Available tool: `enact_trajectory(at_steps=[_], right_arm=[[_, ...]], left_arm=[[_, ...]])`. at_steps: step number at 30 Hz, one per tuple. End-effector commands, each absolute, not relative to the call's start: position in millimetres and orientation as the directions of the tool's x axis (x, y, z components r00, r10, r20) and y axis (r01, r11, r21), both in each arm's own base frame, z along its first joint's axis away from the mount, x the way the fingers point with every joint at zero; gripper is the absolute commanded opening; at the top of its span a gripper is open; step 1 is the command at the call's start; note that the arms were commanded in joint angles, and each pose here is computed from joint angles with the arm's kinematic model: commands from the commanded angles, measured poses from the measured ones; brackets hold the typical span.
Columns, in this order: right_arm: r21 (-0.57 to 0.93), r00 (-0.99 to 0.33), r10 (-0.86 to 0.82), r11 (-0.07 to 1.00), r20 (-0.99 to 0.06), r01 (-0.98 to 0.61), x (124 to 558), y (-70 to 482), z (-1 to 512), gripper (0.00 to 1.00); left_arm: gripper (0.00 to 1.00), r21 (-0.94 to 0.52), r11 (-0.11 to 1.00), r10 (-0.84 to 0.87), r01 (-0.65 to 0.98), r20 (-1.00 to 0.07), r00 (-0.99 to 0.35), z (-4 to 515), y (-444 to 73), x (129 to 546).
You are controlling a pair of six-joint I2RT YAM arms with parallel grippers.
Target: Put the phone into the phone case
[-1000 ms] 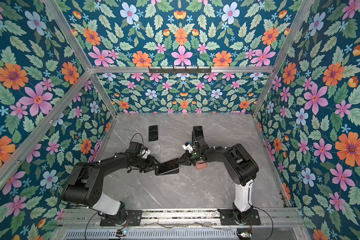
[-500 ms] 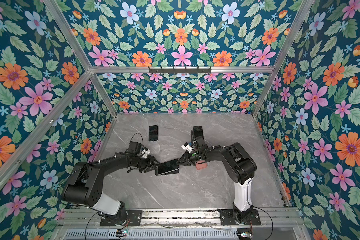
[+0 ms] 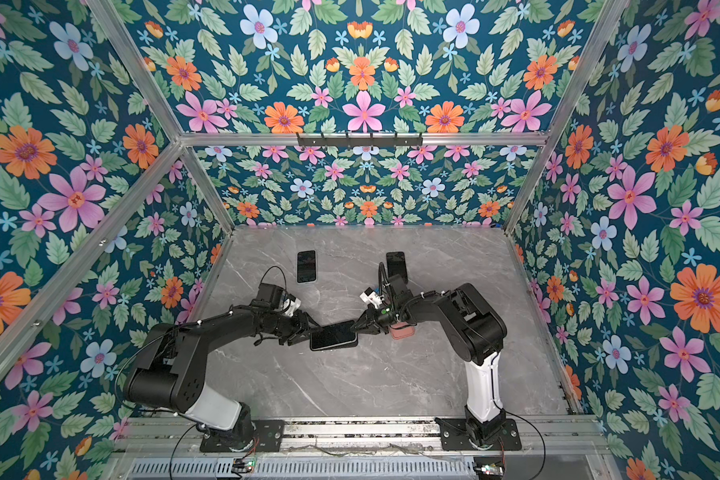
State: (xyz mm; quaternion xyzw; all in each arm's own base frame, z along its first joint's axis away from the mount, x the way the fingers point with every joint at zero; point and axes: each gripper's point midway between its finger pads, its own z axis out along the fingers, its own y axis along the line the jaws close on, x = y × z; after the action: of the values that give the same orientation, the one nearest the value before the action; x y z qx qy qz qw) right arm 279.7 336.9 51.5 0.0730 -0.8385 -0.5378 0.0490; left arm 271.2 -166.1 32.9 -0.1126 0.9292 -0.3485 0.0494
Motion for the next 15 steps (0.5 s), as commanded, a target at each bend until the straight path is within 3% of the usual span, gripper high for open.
enact_trajectory(at_steps=[1,4,15], right_arm=[[0.881,-0.989,-0.144,0.471,0.042,-0.031,279.6,332.8,37.3,0.0],[0.878,-0.989,-0.143,0.478,0.045,-0.03,279.1,332.6,35.4,0.0],[0.853,-0.99,-0.137,0.52,0.03,-0.046,279.5,330.4,34.9,0.2]], left_arm=[[0.54,-0.671,0.723,-0.236,-0.164,-0.017,-0.972,35.1,-168.8,271.7],[0.54,-0.672,0.722,-0.236,-0.164,-0.017,-0.972,35.8,-168.5,271.0],[0.54,-0.673,0.723,-0.235,-0.159,-0.022,-0.972,35.7,-168.1,268.9]])
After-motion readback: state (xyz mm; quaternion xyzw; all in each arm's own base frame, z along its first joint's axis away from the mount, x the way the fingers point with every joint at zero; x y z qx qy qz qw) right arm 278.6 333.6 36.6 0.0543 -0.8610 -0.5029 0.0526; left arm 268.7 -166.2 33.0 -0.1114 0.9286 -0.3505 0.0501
